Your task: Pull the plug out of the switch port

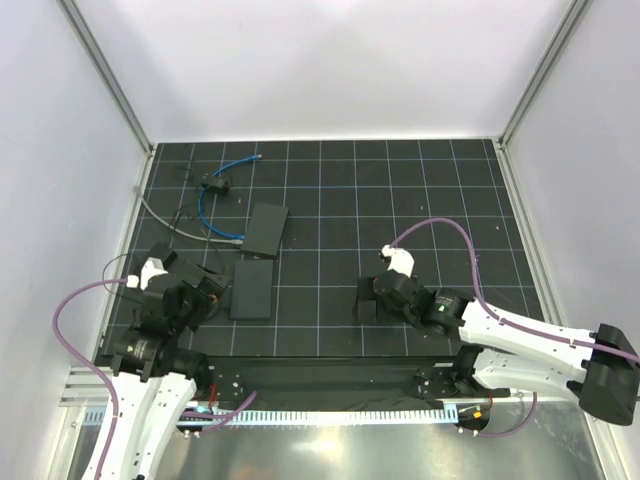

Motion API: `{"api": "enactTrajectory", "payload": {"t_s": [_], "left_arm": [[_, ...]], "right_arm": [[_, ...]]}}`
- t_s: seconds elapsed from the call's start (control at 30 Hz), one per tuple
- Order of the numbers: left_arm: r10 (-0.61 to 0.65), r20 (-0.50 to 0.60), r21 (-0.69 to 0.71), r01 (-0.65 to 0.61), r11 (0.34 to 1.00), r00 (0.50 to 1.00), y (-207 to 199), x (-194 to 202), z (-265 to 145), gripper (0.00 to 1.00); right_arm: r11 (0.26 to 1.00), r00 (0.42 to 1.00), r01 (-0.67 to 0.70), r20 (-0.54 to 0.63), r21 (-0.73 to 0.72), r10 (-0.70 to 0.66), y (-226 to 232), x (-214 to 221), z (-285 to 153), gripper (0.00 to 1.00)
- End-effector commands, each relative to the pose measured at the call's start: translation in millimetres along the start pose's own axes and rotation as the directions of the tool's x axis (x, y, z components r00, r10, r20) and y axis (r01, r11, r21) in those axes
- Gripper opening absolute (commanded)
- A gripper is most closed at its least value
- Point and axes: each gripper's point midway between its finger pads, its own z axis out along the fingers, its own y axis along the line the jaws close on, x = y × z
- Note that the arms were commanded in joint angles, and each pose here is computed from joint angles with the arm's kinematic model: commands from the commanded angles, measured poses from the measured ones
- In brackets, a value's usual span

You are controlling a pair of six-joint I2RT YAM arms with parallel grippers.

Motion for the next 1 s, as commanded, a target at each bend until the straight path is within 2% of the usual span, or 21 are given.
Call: {"api": "enactTrajectory", "payload": {"t_s": [0.0, 0.07, 0.17, 0.2, 0.27, 0.3, 0.47, 0.57, 0.6, 0.67, 0.87, 0.97], "left_arm": [[-0.005, 0.016, -0.126, 0.007, 0.992, 1.0, 18.6, -4.7, -0.1, 1.0], [-0.018, 0.023, -0.159, 0.021, 0.987, 1.0, 23.1, -5.8, 4.1, 0.98], [-0.029, 0.028, -0.214, 0.035, 0.976, 0.999, 33.2, -4.7, 9.7, 0.95], [-0.031, 0.032, -0.257, 0.038, 0.966, 0.999, 41.0, -4.6, 11.9, 0.92], [-0.058, 0.042, -0.305, 0.068, 0.95, 0.997, 49.2, -3.6, 15.1, 0.91], [-0.059, 0.049, -0.344, 0.072, 0.936, 0.997, 55.8, -4.0, 17.6, 0.87], [-0.1, 0.064, -0.421, 0.118, 0.899, 0.993, 67.8, -1.3, 26.1, 0.77], [-0.117, 0.079, -0.453, 0.141, 0.88, 0.99, 73.6, -0.8, 31.4, 0.76], [-0.123, 0.082, -0.46, 0.147, 0.875, 0.989, 75.1, -0.1, 32.2, 0.74], [-0.15, 0.094, -0.469, 0.177, 0.865, 0.984, 77.6, 1.8, 36.4, 0.7], [-0.248, 0.15, -0.456, 0.289, 0.842, 0.957, 79.8, 4.9, 51.6, 0.6], [-0.291, 0.168, -0.465, 0.336, 0.819, 0.942, 83.7, 8.6, 57.3, 0.57]], "right_arm": [[0.965, 0.995, 0.013, 0.104, -0.263, 0.015, 65.5, -36.8, -9.4, 1.0], [0.936, 0.991, 0.038, 0.131, -0.349, 0.009, 86.6, -45.9, -12.9, 1.0], [0.899, 0.994, 0.042, 0.106, -0.435, 0.005, 111.8, -46.7, -12.4, 1.0], [0.87, 0.992, 0.049, 0.122, -0.491, 0.013, 128.3, -54.8, -16.8, 1.0], [0.834, 0.997, 0.046, 0.078, -0.55, -0.003, 145.9, -48.7, -13.6, 1.0], [0.804, 0.995, 0.05, 0.1, -0.592, 0.012, 158.4, -55.9, -16.9, 1.0], [0.765, 0.997, 0.06, 0.068, -0.641, -0.021, 187.2, -51.8, 1.4, 0.97], [0.726, 0.996, 0.092, 0.077, -0.682, -0.053, 205.5, -45.1, 5.9, 0.94], [0.708, 0.994, 0.102, 0.095, -0.699, -0.05, 213.1, -47.7, 4.9, 0.9], [0.686, 0.993, 0.117, 0.095, -0.718, -0.07, 222.7, -43.5, 7.5, 0.88], [0.631, 0.98, 0.198, 0.132, -0.75, -0.15, 250.2, -31.1, 32.9, 0.6], [0.601, 0.969, 0.247, 0.174, -0.76, -0.178, 257.2, -31.5, 38.3, 0.59]]}}
